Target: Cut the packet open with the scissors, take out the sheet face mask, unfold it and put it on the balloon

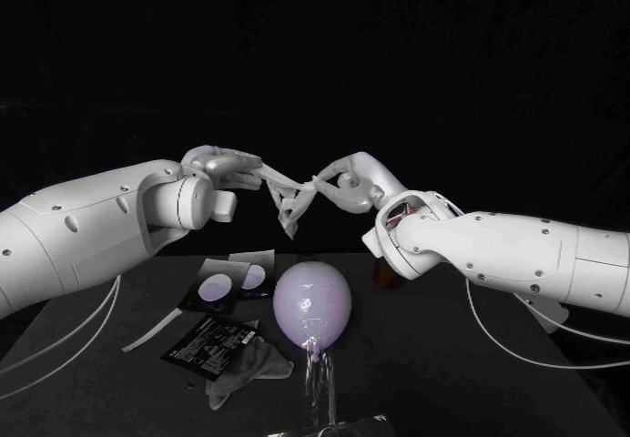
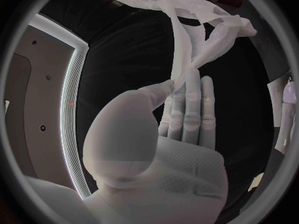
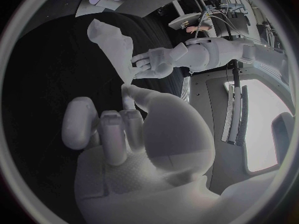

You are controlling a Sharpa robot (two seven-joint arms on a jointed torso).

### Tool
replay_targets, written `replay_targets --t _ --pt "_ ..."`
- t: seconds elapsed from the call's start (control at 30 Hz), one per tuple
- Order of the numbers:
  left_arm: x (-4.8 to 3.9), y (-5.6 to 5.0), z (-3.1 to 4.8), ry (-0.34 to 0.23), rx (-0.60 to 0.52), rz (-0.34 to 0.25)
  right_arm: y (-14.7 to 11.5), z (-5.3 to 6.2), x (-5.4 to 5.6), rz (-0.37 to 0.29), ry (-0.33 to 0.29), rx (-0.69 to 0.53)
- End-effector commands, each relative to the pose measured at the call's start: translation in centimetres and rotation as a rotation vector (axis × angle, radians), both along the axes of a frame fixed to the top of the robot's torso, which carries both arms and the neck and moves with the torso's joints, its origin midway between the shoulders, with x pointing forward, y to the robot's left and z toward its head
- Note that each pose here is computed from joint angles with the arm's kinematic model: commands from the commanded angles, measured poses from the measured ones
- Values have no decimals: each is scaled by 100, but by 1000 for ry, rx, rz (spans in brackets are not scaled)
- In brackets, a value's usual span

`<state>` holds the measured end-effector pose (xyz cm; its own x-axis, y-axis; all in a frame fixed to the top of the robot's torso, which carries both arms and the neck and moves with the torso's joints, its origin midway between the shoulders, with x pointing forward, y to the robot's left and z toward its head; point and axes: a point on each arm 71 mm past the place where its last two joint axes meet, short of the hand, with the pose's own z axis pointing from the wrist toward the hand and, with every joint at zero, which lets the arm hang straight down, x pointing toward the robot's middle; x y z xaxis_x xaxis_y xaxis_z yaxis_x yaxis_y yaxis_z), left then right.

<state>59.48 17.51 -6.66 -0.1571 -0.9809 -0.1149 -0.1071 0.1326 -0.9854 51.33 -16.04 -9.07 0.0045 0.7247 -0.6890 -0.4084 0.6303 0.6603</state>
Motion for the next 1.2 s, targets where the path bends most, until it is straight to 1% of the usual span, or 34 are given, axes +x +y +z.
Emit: replay_targets --t 0.03,0.07,0.17,0.23,0.3,0.4,0.47,0.53,0.63,0.77,0.87,1.0,1.2 --pt "-10 -28 30 -23 -5 -8 -19 60 50 -23 -29 19" --pt "-12 -32 32 -24 -5 -9 -5 65 55 -20 -29 19" --pt "-14 -67 52 -37 -11 -18 27 111 68 -16 -56 23" --pt "-16 -94 59 -36 -11 -26 13 155 107 -31 -72 25" --pt "-16 -108 63 -35 -9 -29 -1 188 141 -40 -69 27" --pt "-11 -83 80 -48 -11 -17 14 206 123 -27 -78 23" --pt "-1 -54 86 -50 -10 -8 -22 222 142 -37 -78 17" --pt "-2 -44 81 -45 -8 -9 -22 212 154 -38 -62 13" --pt "-12 -47 85 -52 -11 -13 23 172 103 -13 -58 10" --pt "-9 -63 88 -49 -11 -19 86 153 104 0 -47 0" --pt "-11 -76 90 -55 -12 -20 129 107 57 17 -43 -4" --pt "12 -41 95 -62 -12 0 126 80 65 13 -26 -6" --pt "36 -4 100 -73 -10 11 136 28 8 27 -22 1"
